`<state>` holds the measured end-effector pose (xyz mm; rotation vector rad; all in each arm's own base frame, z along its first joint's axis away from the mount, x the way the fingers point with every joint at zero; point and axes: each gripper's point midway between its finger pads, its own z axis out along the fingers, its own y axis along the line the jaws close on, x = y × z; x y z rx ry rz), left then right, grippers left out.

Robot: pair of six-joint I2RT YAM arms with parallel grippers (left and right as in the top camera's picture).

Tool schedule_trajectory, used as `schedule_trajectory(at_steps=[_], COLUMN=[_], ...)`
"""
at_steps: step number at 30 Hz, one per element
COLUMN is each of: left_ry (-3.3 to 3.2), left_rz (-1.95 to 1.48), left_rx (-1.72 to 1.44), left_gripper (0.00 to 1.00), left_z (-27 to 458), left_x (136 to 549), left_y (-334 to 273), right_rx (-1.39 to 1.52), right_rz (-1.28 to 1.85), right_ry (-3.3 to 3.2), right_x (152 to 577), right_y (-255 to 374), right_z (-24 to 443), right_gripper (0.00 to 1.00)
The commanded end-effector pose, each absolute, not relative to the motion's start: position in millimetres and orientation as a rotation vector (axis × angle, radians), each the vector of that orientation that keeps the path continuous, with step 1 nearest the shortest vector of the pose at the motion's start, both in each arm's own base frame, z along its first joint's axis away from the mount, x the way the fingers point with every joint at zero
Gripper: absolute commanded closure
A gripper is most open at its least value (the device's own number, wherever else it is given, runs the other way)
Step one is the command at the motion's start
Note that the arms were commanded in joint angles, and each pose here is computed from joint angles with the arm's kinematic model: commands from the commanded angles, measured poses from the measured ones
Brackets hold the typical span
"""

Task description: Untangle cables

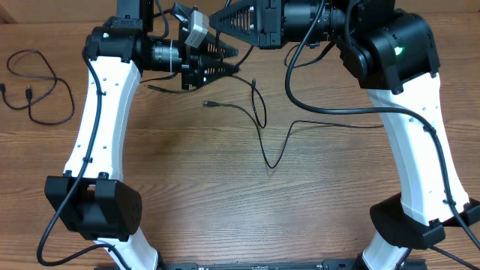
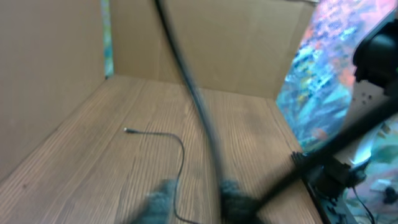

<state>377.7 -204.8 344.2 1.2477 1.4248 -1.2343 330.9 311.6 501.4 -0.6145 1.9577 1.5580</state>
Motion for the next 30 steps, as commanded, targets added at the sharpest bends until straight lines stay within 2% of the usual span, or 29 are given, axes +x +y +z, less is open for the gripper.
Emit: schedule_trajectory(at_steps=[1,4,5,6,7,8,9,16,22,26,30], left_ry=[1.26,1.227,1.224,1.223,1.224,1.23,1.235,1.308,1.537,1.627,1.748], left_rz=[-1.285,-1.299,-1.301,-1.302,-1.302,-1.308,-1.31,-1.271,-1.187,-1.153,-1.101], left_rx=[1.268,1.265,1.265,1.265,1.264,1.261,1.258,1.233,1.116,0.974,0.788], left_gripper=[0.96,0.96,0.96,0.96,0.96,0.96,0.96,0.96,0.96,0.96,0.96], left_z=[362,366,367,367,367,367,367,360,342,342,340], left_x=[368,367,367,367,367,367,367,377,403,419,438], left_y=[-209,-209,-209,-209,-209,-209,-209,-199,-164,-120,-72], right_rx=[-0.659,-0.66,-0.662,-0.665,-0.675,-0.677,-0.669,-0.488,-0.363,-0.262,-0.064], right_rz=[1.568,1.567,1.565,1.562,1.554,1.546,1.533,1.353,1.248,1.17,0.921], right_ry=[1.903,1.907,1.907,1.905,1.9,1.901,1.909,2.018,2.054,2.11,2.208], right_x=[319,319,319,318,318,319,320,350,374,387,408], right_y=[309,309,309,308,308,308,308,294,268,247,213], right_z=[518,516,516,516,515,514,512,490,481,468,440], right_gripper=[0.96,0.96,0.92,0.77,0.42,0.12,0.0,0.0,0.0,0.0,0.0])
